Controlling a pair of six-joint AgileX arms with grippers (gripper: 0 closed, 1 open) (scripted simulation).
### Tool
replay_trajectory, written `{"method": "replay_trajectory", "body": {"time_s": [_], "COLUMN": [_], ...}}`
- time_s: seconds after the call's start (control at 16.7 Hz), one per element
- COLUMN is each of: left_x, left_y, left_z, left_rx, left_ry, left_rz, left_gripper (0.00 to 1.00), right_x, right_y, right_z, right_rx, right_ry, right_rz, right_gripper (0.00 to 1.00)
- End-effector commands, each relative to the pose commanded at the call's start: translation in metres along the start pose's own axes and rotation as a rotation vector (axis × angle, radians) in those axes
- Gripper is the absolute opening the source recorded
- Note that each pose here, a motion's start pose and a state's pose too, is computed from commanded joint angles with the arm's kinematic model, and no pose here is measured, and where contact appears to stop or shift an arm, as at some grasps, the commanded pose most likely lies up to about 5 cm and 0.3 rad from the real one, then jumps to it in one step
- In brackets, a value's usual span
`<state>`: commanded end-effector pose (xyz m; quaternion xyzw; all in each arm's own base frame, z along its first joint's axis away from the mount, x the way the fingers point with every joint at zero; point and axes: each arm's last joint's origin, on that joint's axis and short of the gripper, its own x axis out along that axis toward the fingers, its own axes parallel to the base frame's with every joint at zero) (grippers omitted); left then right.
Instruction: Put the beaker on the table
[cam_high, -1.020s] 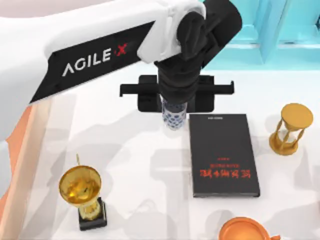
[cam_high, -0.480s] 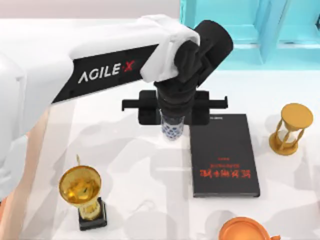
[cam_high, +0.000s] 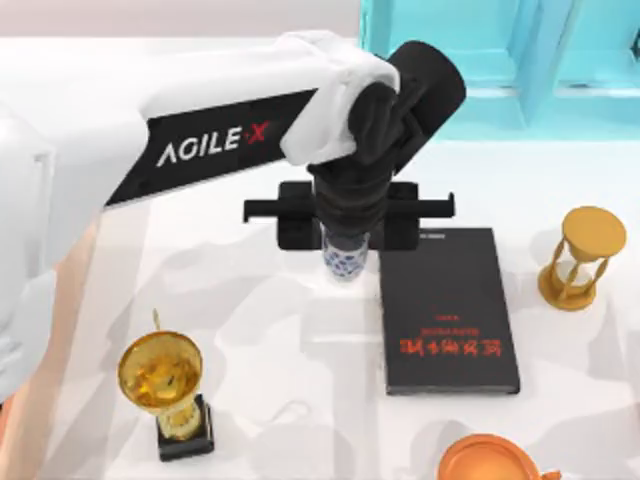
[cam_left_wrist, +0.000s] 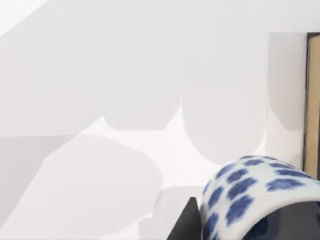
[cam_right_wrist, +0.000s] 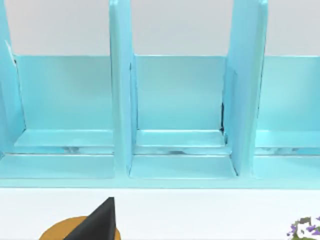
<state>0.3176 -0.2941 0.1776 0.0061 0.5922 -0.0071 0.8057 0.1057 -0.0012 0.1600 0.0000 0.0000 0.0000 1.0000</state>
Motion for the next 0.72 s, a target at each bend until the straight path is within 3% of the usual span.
{"method": "replay_trajectory", "body": {"time_s": [0.36,0.72], "left_x": [0.0000,0.0000], "left_y": [0.0000,0.0000], "left_z": [0.0000,0.0000], "left_rx": [0.000,0.000], "left_ry": [0.000,0.000], "left_rz": [0.000,0.000], "left_gripper": [0.98,1.00], "right_x": [0.0000,0.0000], "right_y": [0.0000,0.0000], "right_z": [0.0000,0.0000], "right_rx": [0.000,0.000], "right_ry": [0.000,0.000], "right_rz": [0.000,0.000], "right_gripper": [1.00,1.00]}}
